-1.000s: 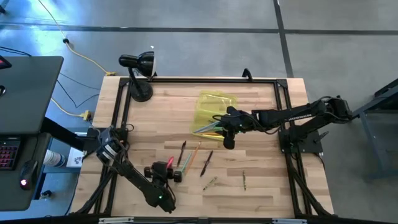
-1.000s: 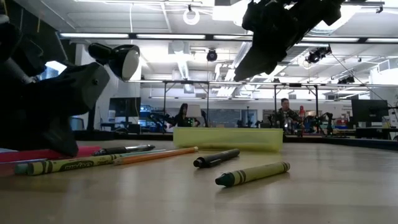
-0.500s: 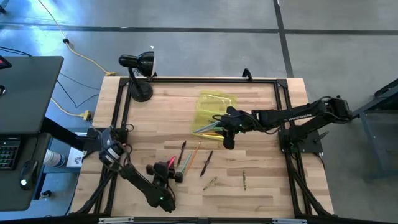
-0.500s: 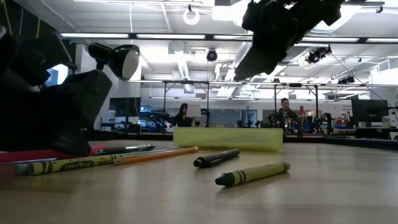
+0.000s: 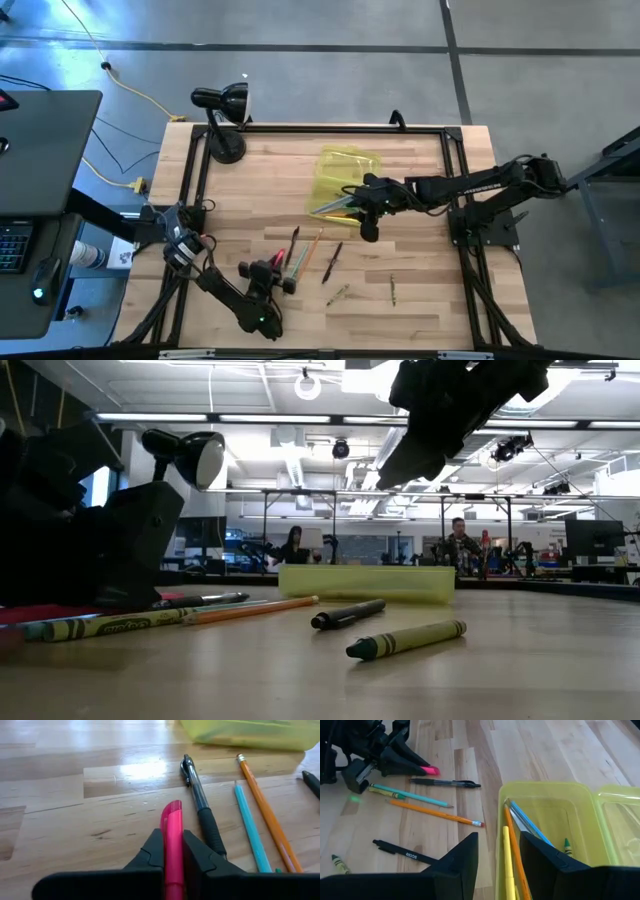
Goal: Pick & place school supplies into a supply box
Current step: Put the pink pen into the yellow supply box
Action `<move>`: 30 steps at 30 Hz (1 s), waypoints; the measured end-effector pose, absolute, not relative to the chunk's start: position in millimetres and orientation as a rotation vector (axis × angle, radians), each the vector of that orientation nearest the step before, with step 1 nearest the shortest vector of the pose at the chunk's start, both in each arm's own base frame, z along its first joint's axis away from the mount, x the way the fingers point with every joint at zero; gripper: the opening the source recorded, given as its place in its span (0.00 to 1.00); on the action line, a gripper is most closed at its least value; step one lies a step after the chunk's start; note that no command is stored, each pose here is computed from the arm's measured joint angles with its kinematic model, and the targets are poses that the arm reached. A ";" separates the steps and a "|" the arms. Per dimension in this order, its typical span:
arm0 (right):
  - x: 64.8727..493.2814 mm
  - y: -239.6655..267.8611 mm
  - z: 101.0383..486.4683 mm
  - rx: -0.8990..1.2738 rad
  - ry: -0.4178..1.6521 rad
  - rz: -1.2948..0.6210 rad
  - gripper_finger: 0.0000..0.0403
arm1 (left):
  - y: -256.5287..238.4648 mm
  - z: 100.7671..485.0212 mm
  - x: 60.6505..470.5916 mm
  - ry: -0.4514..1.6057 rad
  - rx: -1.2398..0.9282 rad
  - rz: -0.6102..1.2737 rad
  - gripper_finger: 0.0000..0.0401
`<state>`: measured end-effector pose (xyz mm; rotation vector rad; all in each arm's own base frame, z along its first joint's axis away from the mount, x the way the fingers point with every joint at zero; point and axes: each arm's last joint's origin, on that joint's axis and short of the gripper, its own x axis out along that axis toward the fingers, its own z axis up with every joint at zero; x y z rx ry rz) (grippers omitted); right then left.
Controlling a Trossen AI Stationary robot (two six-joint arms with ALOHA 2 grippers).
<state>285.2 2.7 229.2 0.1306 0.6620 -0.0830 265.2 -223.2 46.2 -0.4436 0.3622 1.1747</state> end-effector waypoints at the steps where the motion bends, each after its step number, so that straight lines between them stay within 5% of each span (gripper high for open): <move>1: 285.2 2.9 229.2 0.130 0.662 -0.082 0.31 | -223.1 46.3 265.2 0.359 -0.441 1.173 0.14; 9: 284.9 12.6 229.2 0.117 0.663 -0.060 0.31 | -220.7 53.0 264.4 0.275 -0.489 1.185 0.14; 23: 271.1 73.4 223.9 0.144 0.748 0.089 0.31 | -175.5 141.0 293.7 0.217 -0.341 1.137 0.12; 30: 250.1 103.3 214.5 0.148 0.873 0.040 0.31 | -124.3 176.4 341.4 0.452 -0.256 1.086 0.12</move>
